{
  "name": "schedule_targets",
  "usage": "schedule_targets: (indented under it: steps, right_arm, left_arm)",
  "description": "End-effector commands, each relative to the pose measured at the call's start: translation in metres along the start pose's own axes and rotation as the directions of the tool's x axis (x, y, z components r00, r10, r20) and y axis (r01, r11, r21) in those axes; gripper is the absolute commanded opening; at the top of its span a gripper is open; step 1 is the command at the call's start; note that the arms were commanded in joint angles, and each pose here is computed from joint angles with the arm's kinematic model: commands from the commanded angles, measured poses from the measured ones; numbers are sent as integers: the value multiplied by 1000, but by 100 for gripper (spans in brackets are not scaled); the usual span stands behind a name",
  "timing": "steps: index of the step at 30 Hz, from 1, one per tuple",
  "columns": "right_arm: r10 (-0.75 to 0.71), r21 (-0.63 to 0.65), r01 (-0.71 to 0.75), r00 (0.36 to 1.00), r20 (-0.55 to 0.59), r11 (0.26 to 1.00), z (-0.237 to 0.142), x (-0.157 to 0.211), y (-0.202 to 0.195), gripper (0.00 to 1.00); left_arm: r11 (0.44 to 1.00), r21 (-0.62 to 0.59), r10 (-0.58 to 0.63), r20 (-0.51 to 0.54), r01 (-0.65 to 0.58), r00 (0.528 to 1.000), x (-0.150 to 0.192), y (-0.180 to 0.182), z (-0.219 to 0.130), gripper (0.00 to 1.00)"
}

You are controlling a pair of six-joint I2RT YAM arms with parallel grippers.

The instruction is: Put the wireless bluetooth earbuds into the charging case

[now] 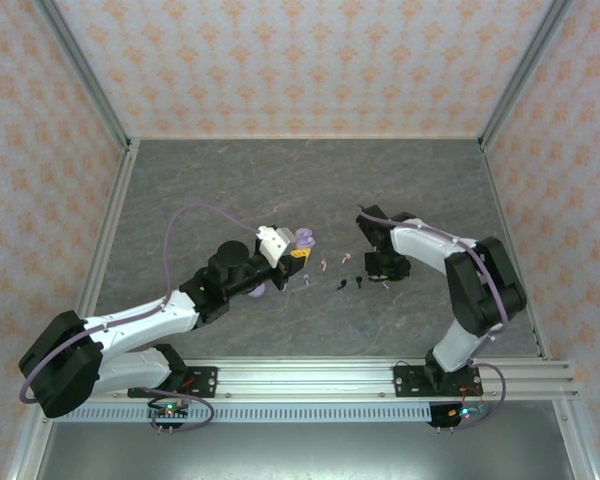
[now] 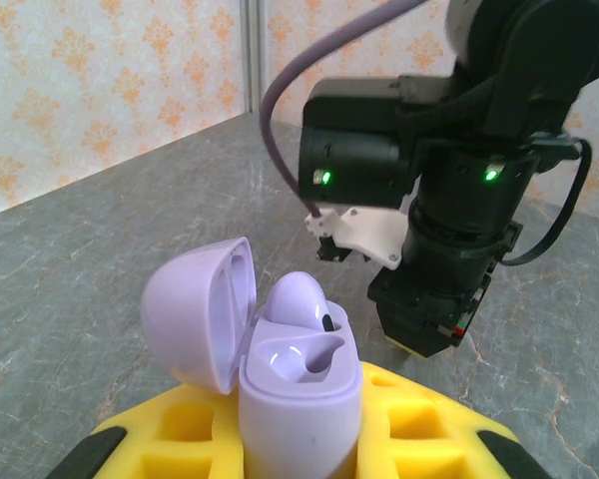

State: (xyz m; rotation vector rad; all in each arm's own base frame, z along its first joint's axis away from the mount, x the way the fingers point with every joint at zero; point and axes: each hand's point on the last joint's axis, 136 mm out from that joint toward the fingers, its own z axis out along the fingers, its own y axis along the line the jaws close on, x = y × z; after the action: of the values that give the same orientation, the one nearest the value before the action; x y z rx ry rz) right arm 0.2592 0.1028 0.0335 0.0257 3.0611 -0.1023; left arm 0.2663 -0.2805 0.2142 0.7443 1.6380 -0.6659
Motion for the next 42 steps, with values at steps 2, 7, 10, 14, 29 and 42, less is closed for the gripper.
schedule_targets:
  steps: [2,7,10,14,29,42]
  right_arm:
    - [56,-266,6,972,226,964,-69,-29,27,16]
    - [150,-625,150,904,401,766,-171,-45,75,16]
    - [207,-752,244,869,450,612,-227,-43,94,16]
    - [263,-813,348,823,503,467,-282,-37,108,16]
    - [262,-806,446,785,561,389,-302,-22,138,16]
    - [225,-785,421,799,558,454,-275,-19,145,16]
  left_arm:
    - [1000,22,-1,79,-1,997,-22,-5,-2,0]
    - [998,55,-6,117,0,993,-36,-10,2,0]
    - [997,78,-10,138,-1,990,-45,-14,6,0]
    - [995,95,-17,164,1,986,-54,-16,10,0]
    - [993,116,-57,194,34,979,-65,-17,19,0]
    - [994,99,-71,201,52,977,-66,-13,21,0]
